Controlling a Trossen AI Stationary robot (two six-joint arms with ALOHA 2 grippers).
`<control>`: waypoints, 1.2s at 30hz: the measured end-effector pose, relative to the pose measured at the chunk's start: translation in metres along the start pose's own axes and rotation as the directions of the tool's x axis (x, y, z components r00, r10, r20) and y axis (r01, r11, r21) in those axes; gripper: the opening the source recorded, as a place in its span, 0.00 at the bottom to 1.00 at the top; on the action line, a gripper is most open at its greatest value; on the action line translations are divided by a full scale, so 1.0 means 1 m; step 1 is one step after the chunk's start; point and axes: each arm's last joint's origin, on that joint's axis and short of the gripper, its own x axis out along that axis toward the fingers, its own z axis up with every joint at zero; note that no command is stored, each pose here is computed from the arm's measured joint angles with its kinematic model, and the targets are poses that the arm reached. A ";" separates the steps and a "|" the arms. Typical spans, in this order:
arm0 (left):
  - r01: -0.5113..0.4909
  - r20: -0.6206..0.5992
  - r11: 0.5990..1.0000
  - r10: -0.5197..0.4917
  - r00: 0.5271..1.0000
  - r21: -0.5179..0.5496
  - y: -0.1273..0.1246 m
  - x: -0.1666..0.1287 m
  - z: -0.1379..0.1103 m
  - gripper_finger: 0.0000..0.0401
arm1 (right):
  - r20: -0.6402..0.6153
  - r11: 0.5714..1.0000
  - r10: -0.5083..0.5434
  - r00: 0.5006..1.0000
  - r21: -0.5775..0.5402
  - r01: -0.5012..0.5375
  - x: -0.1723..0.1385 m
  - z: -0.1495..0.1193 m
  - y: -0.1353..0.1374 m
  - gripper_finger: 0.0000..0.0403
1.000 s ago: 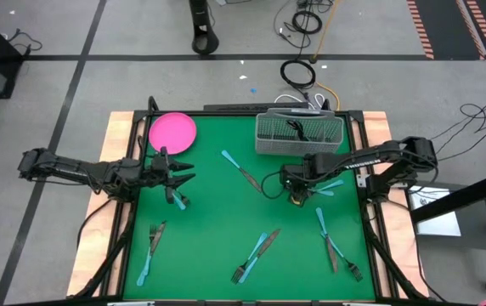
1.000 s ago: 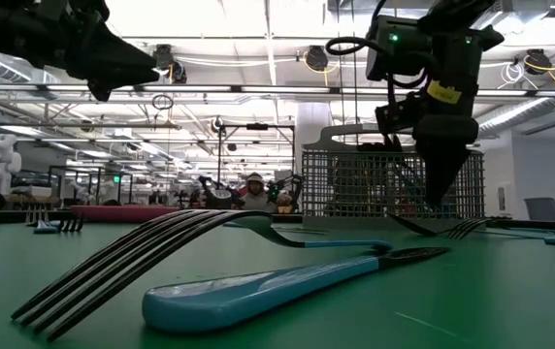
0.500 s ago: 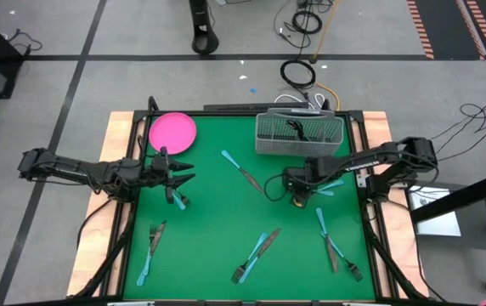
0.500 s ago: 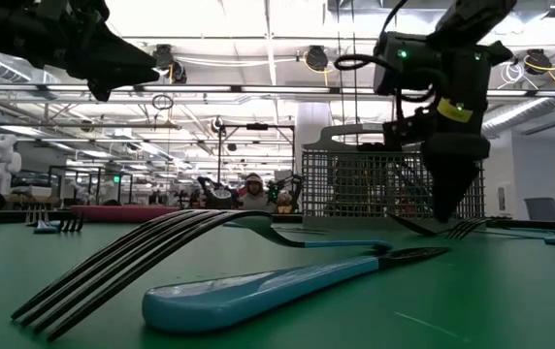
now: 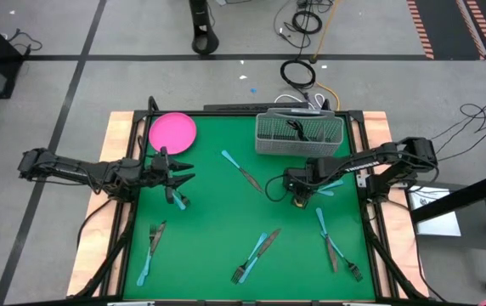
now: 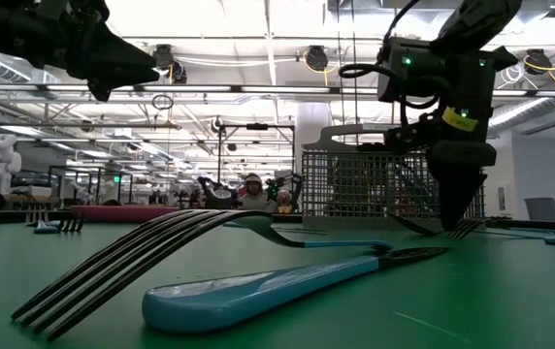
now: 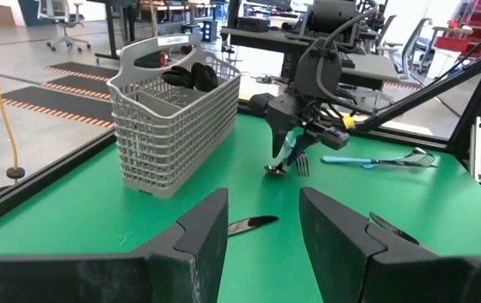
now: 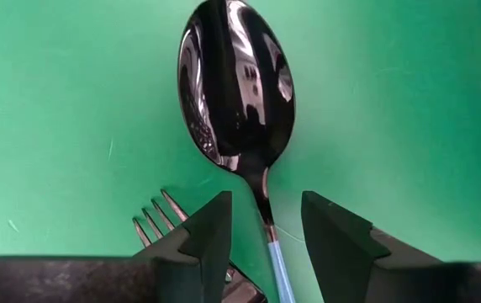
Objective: Sort silverware
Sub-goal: Put the black spoon into the cutlery rack with the other black spoons
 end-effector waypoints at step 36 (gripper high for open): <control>-0.085 -0.134 0.996 0.086 0.987 0.014 0.003 0.004 -0.015 0.37 | 0.374 0.999 0.040 0.927 -0.045 -0.025 0.007 0.023 0.006 0.01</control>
